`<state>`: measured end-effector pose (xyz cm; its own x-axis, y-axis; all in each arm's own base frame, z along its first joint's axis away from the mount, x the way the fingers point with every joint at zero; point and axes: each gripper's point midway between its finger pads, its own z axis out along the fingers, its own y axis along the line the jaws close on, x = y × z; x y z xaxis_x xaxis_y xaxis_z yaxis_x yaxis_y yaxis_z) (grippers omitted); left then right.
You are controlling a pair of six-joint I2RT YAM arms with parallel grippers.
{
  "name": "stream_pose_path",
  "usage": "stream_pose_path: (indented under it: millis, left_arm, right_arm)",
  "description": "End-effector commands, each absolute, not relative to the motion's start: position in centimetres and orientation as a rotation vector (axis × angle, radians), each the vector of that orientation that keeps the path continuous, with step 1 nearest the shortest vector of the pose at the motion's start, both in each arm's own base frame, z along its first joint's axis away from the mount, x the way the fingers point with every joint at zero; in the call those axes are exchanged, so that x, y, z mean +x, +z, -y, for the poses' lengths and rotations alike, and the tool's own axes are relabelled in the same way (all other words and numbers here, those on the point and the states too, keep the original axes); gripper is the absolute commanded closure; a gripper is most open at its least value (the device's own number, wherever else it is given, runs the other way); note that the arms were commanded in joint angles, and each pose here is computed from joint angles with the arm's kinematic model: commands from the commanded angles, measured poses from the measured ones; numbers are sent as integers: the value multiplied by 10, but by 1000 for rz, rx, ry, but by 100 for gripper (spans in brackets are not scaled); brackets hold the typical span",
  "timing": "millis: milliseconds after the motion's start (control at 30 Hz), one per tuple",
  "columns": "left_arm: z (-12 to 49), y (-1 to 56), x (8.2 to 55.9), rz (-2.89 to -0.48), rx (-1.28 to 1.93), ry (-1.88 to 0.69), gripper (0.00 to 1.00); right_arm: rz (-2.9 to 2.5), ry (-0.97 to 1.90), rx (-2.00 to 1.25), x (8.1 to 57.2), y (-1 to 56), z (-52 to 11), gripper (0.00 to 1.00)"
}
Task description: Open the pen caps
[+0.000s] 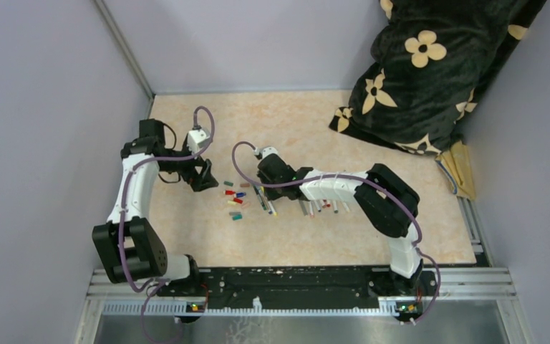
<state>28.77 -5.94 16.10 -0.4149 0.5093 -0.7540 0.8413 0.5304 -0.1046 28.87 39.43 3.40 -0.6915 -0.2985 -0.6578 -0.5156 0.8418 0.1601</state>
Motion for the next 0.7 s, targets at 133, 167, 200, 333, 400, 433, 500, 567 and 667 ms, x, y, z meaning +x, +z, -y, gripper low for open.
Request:
stream_pose_path:
  millis: [133,167,200,333,400,433,500,567,667]
  left_arm:
    - [60,169,281,-2066,1061,-672,1]
    - [60,169,281,-2064,1064,-669,1]
    - [60,170,281,-2059,1068,-665,1]
    - [60,172,282,-2056,1073,-659,1]
    - [60,172,282,-2054,1074,-660,1]
    - [60,172,282,-2056,1074,-661,1]
    - [60,173,283,-2057,1074,-661,1]
    - [60,174,283,-2054,1074,-663,1]
    - [61,175,283,-2044,1077,-670,1]
  right_arm:
    - [-2370,423,-606,287,33,-399,83]
    - [-2373,404,-608,285,30,-396,83]
    - [-2377,384,-612,283,26,-392,83]
    - [-2390,334,-614,275,15,-377,84]
    - [-2392,325,-617,271,13,-372,83]
    - [-2391,312,-617,269,11,-369,81]
    - [-2391,287,-625,266,9,-365,80]
    - [-2391,265,-624,264,7,-361,80]
    - [-2395,251,-614,260,5,-353,80]
